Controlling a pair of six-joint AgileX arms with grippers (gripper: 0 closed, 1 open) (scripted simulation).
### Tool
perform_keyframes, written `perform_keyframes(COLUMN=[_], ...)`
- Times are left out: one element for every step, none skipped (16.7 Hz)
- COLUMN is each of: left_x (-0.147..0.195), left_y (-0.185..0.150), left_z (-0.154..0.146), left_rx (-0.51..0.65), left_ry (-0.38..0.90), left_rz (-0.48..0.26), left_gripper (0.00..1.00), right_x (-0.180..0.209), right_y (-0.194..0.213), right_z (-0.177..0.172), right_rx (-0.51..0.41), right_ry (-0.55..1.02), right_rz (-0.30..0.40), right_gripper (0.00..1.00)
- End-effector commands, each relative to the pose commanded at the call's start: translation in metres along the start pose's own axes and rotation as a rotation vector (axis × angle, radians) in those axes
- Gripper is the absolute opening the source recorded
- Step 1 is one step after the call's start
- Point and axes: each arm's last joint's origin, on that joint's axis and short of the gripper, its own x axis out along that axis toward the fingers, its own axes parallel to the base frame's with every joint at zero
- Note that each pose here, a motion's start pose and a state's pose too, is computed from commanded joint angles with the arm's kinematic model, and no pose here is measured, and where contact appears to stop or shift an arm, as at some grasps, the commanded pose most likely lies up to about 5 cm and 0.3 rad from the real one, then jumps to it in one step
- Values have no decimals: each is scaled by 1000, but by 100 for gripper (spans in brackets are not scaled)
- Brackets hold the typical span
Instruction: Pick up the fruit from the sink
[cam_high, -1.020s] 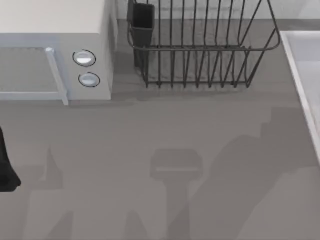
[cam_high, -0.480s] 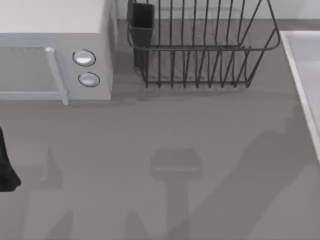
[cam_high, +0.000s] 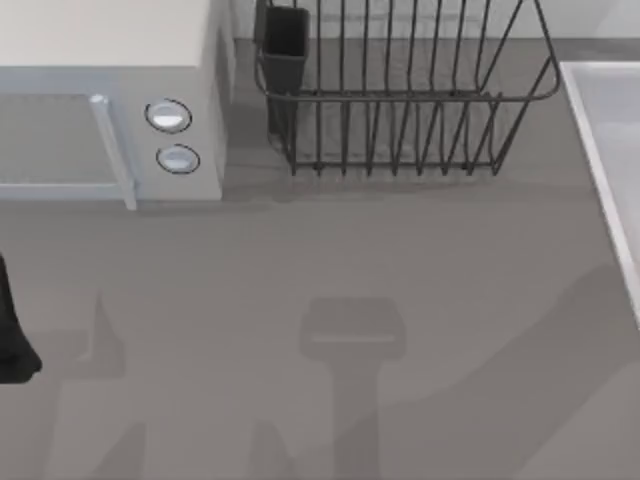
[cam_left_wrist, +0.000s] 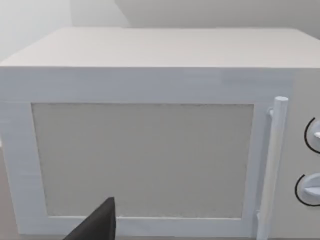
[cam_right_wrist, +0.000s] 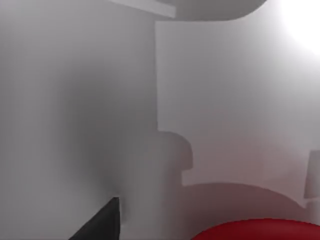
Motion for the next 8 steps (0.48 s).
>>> perform_keyframes(left_x=[0,0,0,0,0,0,0,0], left_y=[0,0,0,0,0,0,0,0], left_z=[0,0,0,0,0,0,0,0], left_rx=[0,0,0,0,0,0,0,0], left_ry=[0,0,0,0,0,0,0,0], left_rz=[0,0,0,0,0,0,0,0], left_gripper=[100,100,100,100,100,100,100,100], right_x=[1,1,1,1,1,1,1,1], right_y=[0,0,0,0,0,0,0,0], right_z=[0,0,0,0,0,0,0,0], right_rx=[0,0,0,0,0,0,0,0], right_ry=[1,1,1,1,1,1,1,1], right_rz=[0,0,0,0,0,0,0,0], right_gripper=[100,100,100,100,92,85,77,70])
